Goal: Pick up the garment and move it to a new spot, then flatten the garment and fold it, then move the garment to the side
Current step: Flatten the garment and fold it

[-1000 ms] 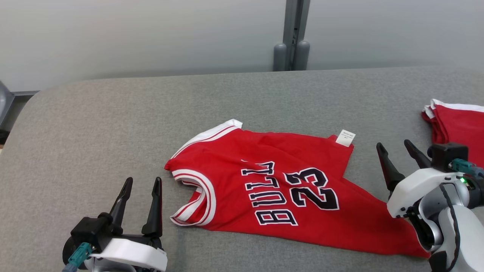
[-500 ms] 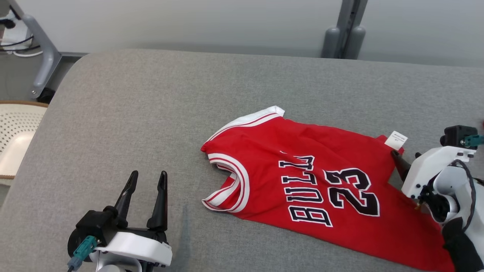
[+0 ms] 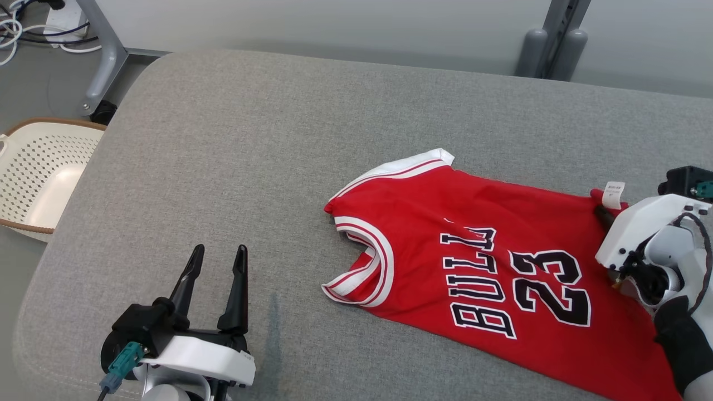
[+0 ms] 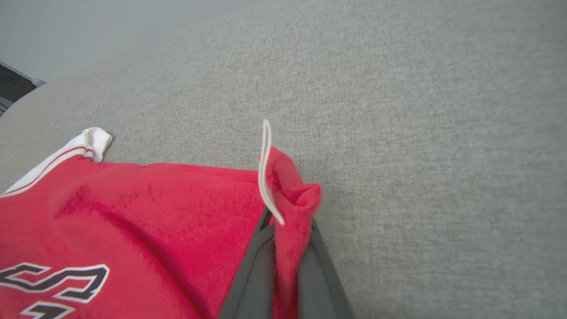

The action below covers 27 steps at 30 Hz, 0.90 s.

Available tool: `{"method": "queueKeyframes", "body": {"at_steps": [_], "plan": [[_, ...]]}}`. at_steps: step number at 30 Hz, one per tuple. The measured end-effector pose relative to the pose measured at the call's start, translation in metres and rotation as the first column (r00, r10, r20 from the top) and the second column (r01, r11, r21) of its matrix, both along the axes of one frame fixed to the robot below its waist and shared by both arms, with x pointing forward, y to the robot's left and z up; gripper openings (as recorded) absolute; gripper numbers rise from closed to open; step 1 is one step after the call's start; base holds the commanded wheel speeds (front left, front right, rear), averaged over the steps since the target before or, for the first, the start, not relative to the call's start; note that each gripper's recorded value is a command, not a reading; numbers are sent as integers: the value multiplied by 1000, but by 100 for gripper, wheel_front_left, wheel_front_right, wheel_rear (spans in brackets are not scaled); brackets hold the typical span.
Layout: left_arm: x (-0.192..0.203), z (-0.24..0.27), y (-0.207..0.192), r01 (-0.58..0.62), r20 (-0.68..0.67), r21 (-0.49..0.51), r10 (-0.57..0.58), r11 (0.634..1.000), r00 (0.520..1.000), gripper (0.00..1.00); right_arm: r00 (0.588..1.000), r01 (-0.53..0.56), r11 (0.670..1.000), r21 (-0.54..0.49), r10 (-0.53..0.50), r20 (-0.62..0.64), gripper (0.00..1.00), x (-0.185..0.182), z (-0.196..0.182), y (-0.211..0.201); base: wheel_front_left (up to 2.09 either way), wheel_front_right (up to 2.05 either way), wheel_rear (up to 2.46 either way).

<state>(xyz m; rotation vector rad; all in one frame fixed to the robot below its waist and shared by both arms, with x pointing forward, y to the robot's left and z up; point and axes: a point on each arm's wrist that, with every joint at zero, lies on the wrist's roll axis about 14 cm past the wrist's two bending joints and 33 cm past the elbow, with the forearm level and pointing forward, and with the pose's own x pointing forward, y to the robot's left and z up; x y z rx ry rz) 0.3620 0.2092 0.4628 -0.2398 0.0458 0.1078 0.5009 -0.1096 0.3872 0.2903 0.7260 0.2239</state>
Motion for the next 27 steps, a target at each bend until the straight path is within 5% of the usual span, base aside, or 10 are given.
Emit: {"method": "queueKeyframes", "body": {"at_steps": [13, 27], "plan": [[17, -7, -11, 36, -15, -2, -36, 999, 999, 100, 954, 69, 978, -195, -8, 299, 0, 78, 64, -55, 0, 0, 0], [30, -26, -4, 12, -70, -9, -13, 1000, 997, 100, 932, 117, 945, -306, 2, 362, 0, 138, 62, -78, 0, 0, 0]]}}
